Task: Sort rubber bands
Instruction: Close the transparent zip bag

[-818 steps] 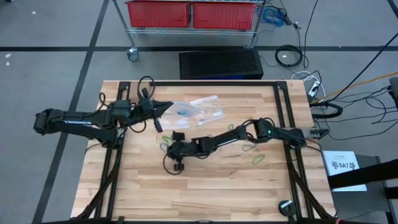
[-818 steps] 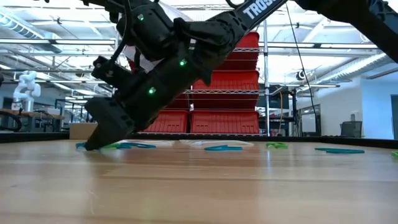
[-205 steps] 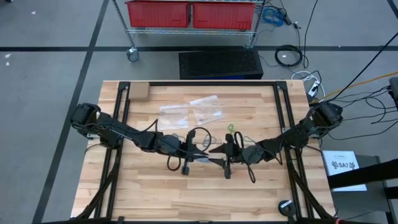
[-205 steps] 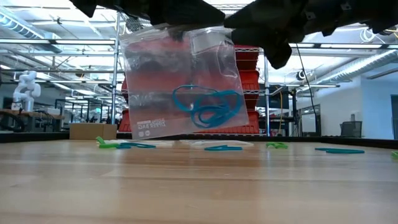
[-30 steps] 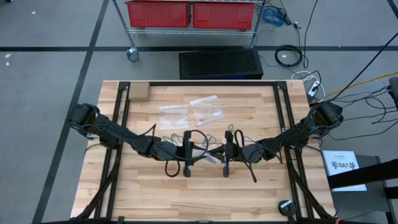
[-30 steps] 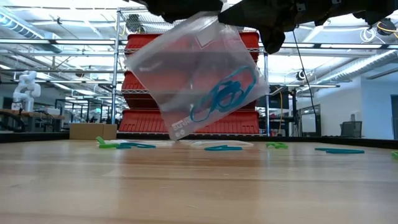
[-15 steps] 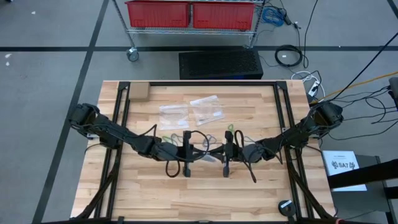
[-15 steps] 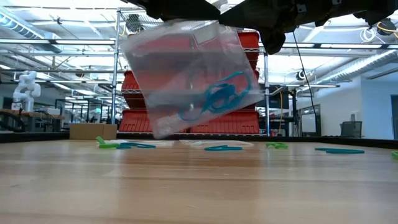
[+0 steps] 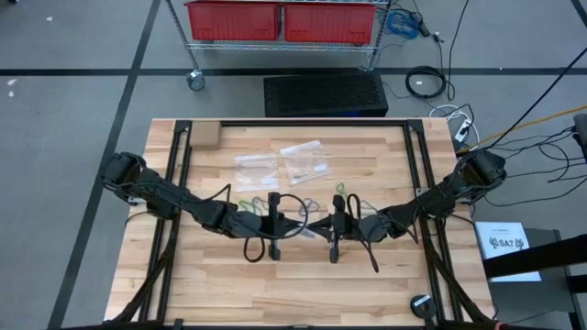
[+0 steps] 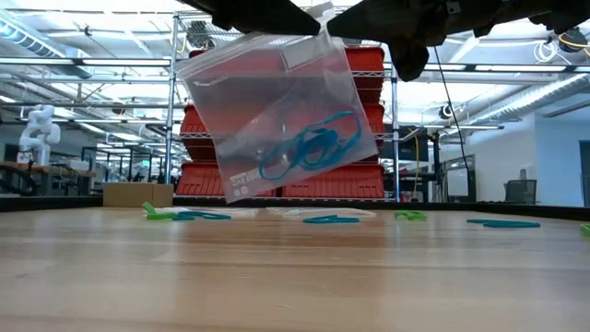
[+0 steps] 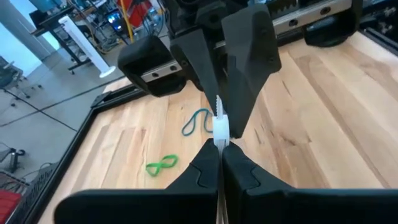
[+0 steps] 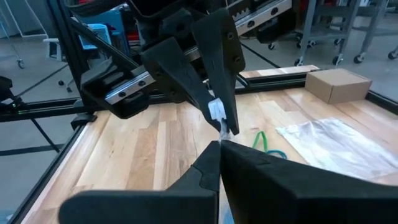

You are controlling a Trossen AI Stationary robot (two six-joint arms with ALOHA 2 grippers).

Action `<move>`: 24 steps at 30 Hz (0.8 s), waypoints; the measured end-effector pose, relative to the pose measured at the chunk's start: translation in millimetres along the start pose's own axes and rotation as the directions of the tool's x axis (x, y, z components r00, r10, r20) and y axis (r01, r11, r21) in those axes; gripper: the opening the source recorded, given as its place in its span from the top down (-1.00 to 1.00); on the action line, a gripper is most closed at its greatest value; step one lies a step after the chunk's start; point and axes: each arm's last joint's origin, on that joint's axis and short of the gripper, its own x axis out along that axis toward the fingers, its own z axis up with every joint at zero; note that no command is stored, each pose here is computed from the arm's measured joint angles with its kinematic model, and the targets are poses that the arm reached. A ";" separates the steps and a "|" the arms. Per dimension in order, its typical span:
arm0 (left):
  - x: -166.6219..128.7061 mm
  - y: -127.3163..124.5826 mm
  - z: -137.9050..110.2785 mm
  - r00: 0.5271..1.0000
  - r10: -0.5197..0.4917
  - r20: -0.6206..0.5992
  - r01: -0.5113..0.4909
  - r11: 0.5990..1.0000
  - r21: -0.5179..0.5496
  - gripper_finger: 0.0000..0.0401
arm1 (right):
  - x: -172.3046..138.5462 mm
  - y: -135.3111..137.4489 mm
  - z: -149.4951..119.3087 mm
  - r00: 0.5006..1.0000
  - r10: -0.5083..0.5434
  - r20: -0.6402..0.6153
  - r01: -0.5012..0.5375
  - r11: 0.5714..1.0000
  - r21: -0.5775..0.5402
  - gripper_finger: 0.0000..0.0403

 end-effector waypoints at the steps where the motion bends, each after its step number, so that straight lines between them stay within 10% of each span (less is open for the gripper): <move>1: 0.0 0.0 -0.1 1.000 0.000 -0.001 0.000 1.000 0.000 0.99 | 0.0 0.0 0.0 1.000 0.000 0.000 0.000 1.000 0.002 0.98; 9: -0.1 -2.8 -1.5 0.997 -0.081 0.000 0.081 0.997 0.008 0.94 | -3.3 -1.1 3.5 1.000 0.004 -0.011 -0.004 1.000 0.000 0.64; 24: -1.7 -8.7 -6.1 0.978 -0.206 -0.029 0.204 0.978 -0.052 0.17 | -18.7 -4.8 1.8 0.976 0.082 -0.199 -0.068 0.995 0.079 0.32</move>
